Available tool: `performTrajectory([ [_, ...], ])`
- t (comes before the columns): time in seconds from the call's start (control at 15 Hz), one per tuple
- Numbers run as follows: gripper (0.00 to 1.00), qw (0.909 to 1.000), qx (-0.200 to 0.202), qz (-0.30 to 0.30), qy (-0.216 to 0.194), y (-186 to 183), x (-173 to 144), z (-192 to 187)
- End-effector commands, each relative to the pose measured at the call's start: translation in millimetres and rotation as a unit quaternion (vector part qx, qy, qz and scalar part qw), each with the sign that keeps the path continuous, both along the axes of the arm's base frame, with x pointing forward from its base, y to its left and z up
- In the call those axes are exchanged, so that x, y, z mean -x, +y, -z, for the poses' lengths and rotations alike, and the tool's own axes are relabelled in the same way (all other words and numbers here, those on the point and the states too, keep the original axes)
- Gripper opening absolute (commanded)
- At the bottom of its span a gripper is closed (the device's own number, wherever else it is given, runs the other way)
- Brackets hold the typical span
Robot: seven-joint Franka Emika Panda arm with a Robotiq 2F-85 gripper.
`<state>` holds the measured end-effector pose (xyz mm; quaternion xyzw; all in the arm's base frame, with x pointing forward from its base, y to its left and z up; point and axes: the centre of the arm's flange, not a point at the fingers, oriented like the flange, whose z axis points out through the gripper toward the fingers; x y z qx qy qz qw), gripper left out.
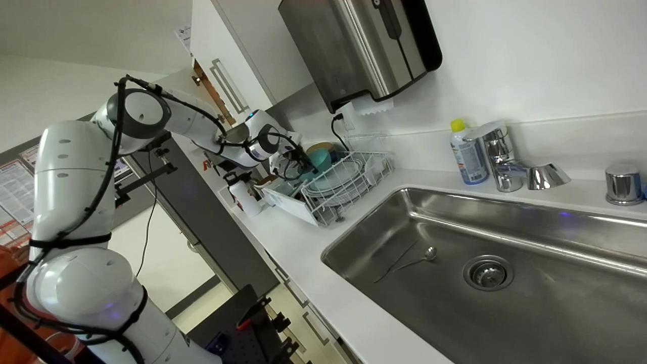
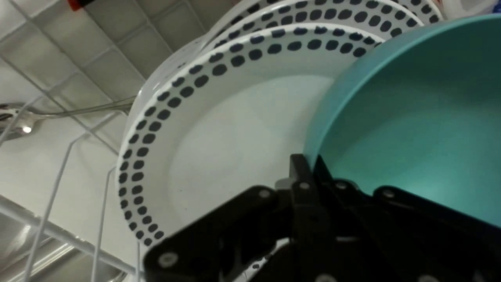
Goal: Remove the blue bowl from the dishrack and place it in the sink
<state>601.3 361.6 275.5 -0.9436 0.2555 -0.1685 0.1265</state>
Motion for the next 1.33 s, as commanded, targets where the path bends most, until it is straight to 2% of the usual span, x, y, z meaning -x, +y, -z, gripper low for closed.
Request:
performTrajectory([
  [0.0,0.01,0.9997,-0.006,0.021,0.008,-1.2,2.8,-9.4],
  [0.53,0.01,0.9973,-0.032,0.066,0.003,-31.4,18.3,-29.2],
  [0.93,0.01,0.9952,-0.044,0.087,0.0,-53.2,45.2,-57.4],
  [1.27,0.01,0.9971,0.002,0.076,-0.01,-70.5,84.7,-96.0],
])
